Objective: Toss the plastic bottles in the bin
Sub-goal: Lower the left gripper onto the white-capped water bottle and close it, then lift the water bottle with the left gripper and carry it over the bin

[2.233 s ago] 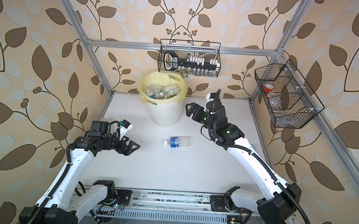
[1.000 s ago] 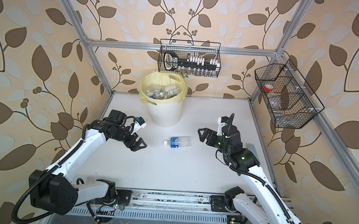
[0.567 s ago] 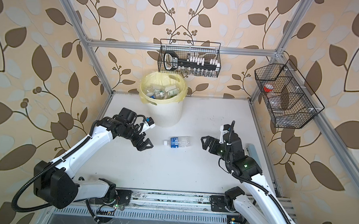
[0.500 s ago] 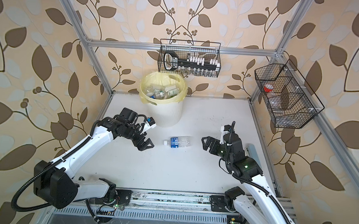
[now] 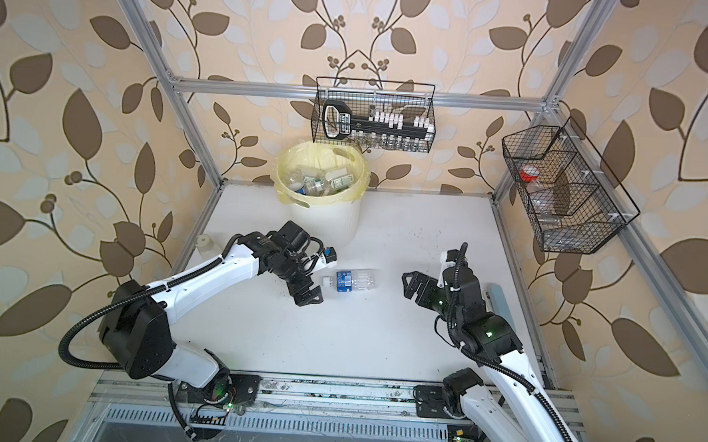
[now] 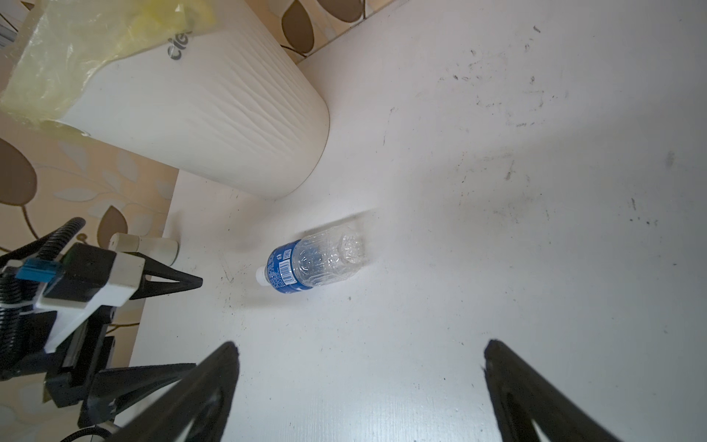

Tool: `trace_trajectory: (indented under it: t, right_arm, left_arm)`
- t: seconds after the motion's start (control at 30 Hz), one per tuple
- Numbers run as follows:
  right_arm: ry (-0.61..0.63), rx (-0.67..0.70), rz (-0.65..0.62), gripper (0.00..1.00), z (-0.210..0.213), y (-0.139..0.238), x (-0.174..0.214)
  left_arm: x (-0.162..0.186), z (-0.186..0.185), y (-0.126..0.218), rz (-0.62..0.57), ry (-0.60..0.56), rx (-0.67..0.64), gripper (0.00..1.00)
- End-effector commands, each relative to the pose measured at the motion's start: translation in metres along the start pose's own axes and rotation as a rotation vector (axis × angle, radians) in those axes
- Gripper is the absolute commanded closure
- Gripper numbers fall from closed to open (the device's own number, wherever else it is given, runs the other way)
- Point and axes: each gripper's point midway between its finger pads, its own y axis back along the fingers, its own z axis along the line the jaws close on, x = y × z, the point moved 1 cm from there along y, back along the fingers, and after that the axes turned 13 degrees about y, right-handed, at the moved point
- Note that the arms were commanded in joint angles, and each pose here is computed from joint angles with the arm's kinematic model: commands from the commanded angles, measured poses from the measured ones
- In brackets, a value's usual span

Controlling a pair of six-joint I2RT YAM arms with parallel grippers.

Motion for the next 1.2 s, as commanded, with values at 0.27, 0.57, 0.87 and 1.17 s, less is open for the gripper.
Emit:
trace_trajectory:
  t: [0.27,0.57,0.87,1.17]
  right_arm:
    - [-0.007,0.053,0.008,0.00,-0.011,0.003,0.005]
    - [0.011,0.091,0.022,0.00,-0.021,0.003,0.015]
    - [0.001,0.086,0.037,0.00,-0.024,-0.004,0.024]
    - [-0.007,0.086,0.053,0.00,-0.027,-0.013,0.031]
  left_arm:
    - [-0.045,-0.006,-0.014,-0.041,-0.177,-0.073,0.01]
    - [-0.061,-0.021,-0.047,0.023,-0.259,-0.055,0.01]
    - [-0.062,-0.017,-0.084,0.089,-0.288,-0.053,0.01]
    - [-0.056,-0.010,-0.104,0.132,-0.308,-0.067,0.01]
